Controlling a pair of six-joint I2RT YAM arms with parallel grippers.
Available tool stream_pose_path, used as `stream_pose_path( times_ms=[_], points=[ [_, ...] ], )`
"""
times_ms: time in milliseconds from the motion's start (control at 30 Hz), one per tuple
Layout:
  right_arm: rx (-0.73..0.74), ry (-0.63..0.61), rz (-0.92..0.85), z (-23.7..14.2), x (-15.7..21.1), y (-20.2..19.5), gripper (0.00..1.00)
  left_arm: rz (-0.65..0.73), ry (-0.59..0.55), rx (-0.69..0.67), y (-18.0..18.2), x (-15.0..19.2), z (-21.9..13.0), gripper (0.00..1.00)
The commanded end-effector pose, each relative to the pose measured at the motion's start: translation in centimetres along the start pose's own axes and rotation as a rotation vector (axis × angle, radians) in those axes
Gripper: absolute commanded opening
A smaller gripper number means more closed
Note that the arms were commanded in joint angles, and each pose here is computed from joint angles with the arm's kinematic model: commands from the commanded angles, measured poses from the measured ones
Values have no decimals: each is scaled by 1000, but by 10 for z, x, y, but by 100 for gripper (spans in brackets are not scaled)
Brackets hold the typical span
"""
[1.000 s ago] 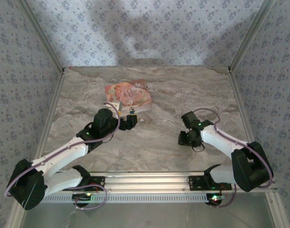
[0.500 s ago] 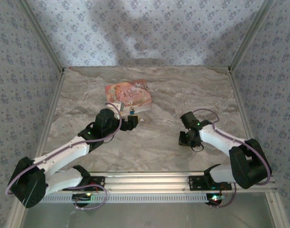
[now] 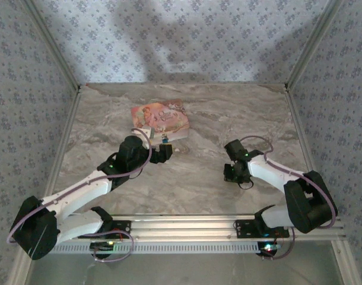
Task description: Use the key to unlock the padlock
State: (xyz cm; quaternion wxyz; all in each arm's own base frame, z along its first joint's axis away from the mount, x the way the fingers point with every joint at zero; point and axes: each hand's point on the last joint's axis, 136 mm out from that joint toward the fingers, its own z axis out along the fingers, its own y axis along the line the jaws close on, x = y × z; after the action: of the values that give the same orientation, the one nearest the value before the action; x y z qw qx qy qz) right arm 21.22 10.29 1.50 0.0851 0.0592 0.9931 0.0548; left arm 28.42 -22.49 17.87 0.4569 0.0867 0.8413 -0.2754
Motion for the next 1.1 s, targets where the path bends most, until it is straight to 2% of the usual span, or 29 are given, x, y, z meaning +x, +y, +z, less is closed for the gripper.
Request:
stream_pose_path(
  times_ms=[0,533,633,833,933,1067],
  points=[
    [15,7,12,6,1,-1,23,-8,-34,17,-8,-14,-1,98],
    [-13,6,36,4,10,-2,0,-20,-42,28,-10,-15,-2,98],
    [-51,-14,40,0,8,4,0,-29,-49,45,-13,-17,-2,98],
    [-214,-119,115,-17,-8,26,0,-65,-70,97,-23,-25,-6,98],
    [-310,-206,148,-36,-23,39,0,-88,-72,133,-31,-30,-8,98],
    [-455,-354,186,-71,-49,58,0,-101,-53,196,-49,-37,-11,92]
  ],
)
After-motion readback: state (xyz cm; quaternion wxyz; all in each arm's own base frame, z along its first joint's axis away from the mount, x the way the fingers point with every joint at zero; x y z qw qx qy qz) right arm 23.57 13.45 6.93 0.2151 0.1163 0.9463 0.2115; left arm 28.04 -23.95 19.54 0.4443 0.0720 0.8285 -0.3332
